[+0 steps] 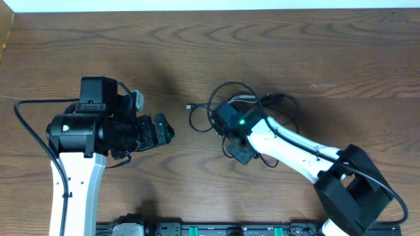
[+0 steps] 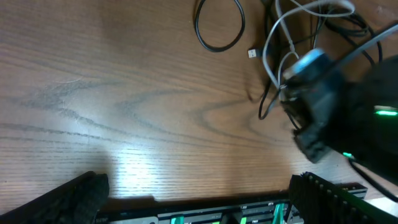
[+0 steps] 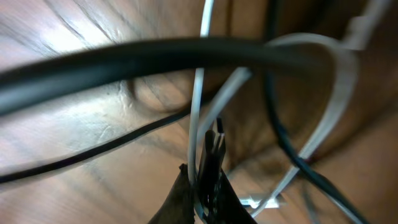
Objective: Untangle cables
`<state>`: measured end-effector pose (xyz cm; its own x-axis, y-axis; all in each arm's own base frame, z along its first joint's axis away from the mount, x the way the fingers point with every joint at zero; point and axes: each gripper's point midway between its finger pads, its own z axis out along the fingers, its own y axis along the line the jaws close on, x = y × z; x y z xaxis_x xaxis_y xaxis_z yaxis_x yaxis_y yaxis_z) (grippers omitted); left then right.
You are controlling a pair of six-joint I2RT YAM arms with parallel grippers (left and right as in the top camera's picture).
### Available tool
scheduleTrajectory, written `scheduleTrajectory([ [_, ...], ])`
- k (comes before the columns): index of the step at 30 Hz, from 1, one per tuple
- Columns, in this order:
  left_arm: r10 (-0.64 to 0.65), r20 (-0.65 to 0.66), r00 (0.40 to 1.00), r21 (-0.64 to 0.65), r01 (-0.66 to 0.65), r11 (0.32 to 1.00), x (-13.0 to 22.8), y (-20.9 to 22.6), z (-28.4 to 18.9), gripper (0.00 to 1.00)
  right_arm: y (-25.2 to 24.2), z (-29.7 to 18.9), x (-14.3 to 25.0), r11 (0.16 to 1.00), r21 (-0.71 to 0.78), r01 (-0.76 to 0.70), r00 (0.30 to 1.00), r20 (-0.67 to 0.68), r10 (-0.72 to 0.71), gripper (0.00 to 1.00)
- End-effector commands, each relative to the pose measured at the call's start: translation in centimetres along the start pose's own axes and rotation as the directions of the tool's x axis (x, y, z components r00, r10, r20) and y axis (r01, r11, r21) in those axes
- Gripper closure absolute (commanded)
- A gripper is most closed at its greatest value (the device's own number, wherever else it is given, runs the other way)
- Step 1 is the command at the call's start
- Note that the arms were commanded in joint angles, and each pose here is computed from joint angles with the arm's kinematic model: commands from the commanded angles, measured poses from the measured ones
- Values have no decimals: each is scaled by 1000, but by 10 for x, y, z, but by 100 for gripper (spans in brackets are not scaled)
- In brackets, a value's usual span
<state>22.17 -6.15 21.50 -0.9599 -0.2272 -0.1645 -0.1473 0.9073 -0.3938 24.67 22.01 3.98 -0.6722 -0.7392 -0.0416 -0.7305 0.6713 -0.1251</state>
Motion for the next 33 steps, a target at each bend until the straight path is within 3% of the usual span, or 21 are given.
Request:
scheduleTrajectory([
  [1,14,12,1000,-2,-14,1000,-3,-2,-4,2,-13,-49,-27,999,39,-18,994,111,14,98],
  [10,14,13,1000,-2,-14,1000,-3,-2,-4,2,-22,-118,-51,998,36,-51,976,214,42,99],
  [15,14,13,1000,-2,-14,1000,-3,-2,-4,2,-37,-180,-73,984,-2,-177,910,381,165,99],
  [20,14,13,1000,-2,-14,1000,-3,-2,-4,2,-55,-285,-89,970,-60,-237,747,627,222,99],
  [25,14,13,1000,-2,-14,1000,-3,-2,-4,2,-76,-394,-82,955,-96,-281,501,834,231,99],
  [28,14,12,1000,-2,-14,1000,-3,-2,-4,2,-93,-436,-70,932,-94,-350,370,900,229,99],
  [31,14,13,1000,-2,-14,1000,-3,-2,-4,2,-99,-454,-62,922,-102,-372,311,923,228,99],
  [33,14,13,1000,-2,-14,1000,-3,-2,-4,2,-98,-452,-61,925,-102,-367,320,919,228,98],
])
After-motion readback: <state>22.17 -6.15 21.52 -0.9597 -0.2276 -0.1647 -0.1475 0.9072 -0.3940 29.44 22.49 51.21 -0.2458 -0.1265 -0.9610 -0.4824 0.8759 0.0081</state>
